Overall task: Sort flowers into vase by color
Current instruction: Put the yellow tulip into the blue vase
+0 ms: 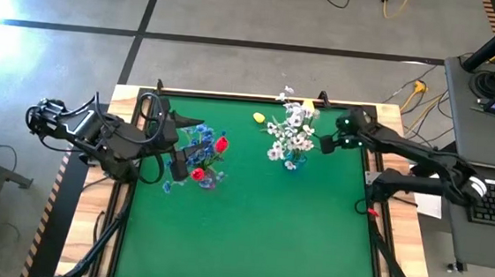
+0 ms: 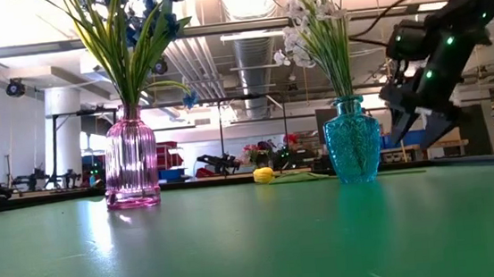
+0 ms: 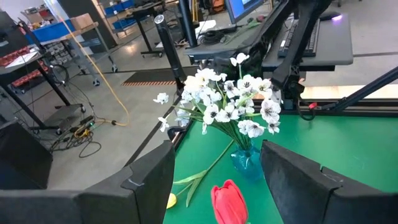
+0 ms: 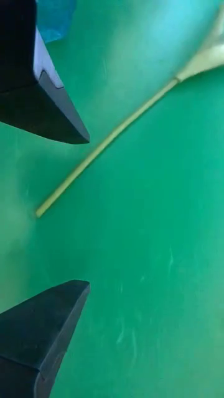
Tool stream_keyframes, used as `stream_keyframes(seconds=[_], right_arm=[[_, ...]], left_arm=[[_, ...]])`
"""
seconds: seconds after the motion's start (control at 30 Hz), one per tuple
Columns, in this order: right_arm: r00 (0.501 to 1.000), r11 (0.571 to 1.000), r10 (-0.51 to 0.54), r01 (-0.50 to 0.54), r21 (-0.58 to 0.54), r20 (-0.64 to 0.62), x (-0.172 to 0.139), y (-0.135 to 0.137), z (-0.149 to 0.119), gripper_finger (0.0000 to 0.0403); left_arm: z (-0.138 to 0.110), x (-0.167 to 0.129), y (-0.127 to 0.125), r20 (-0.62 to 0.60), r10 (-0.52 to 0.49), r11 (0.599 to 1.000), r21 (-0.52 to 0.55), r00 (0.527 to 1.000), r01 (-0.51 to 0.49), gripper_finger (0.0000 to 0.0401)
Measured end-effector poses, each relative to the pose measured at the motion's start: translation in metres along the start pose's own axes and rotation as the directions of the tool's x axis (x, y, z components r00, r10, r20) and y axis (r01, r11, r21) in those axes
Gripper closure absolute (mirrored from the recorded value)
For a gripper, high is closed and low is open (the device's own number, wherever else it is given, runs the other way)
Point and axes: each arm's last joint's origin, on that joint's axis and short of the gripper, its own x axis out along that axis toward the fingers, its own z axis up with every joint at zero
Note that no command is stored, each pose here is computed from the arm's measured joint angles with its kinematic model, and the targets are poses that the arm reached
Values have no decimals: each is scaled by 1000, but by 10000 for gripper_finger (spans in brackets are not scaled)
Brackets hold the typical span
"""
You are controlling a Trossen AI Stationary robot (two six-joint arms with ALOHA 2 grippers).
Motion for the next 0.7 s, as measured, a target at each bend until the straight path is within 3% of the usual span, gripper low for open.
stream_keyframes(seconds=[0.37, 0.7], right_arm=[[1000, 983, 2, -6, -185, -20, 42, 1, 4, 35], [1000, 972, -13, 6, -236, -26, 54, -2, 6, 66]], left_arm=[[0, 0, 0, 0, 0, 1000, 0, 1000, 0, 177], [0, 0, 0, 0, 0, 1000, 0, 1000, 0, 177]])
